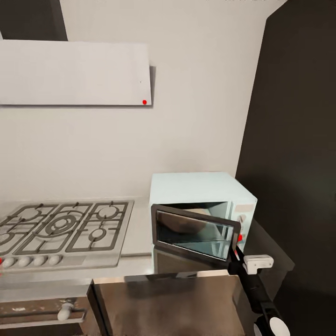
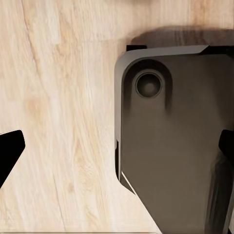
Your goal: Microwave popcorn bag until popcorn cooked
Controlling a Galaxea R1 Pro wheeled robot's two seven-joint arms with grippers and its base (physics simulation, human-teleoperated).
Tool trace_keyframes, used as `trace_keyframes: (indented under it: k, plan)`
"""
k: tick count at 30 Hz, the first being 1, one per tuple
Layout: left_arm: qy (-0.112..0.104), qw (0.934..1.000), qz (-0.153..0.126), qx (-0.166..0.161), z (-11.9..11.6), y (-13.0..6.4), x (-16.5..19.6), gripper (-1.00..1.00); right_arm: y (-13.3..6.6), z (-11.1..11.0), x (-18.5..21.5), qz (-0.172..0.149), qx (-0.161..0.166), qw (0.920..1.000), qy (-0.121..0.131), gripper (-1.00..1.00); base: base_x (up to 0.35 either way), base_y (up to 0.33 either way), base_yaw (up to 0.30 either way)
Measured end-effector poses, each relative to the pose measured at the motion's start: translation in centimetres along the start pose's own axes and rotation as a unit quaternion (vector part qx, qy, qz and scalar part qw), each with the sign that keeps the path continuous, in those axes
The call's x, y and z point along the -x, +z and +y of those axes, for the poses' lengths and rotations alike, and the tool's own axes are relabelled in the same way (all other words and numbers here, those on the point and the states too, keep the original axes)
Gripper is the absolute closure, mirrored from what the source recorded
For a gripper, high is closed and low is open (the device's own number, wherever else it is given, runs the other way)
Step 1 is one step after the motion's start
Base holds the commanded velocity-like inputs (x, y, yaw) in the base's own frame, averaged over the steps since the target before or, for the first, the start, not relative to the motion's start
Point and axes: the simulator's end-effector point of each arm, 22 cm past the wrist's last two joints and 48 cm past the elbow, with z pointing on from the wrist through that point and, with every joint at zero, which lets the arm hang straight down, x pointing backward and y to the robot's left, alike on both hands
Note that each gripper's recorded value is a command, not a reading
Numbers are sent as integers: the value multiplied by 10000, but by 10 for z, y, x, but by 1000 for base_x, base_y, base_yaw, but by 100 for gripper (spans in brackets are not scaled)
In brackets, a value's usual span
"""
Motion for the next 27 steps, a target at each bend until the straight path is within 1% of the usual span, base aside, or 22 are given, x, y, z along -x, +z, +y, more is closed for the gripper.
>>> trace_keyframes:
  k: [5,8,14,17,20,27]
  plan:
    - [1,10000,-5,0,0,0,0,-100,0,2,0,-3,21,10000,5,100,-81,0,0]
    - [-1,10000,-3,0,0,0,0,-100,0,10,0,-8,120,9999,30,100,-191,0,0]
    - [-4,10000,-2,1,0,0,0,-100,0,13,1,-11,149,9999,36,100,-55,0,0]
    - [-1,10000,-6,0,0,0,0,-100,0,19,2,-16,215,9998,56,100,-142,0,0]
    - [-5,10000,-4,1,0,0,0,-100,0,22,2,-23,270,9996,67,100,-27,0,0]
    - [-2,10000,-4,0,0,0,0,-100,0,22,2,-28,266,9996,67,100,-2,0,0]
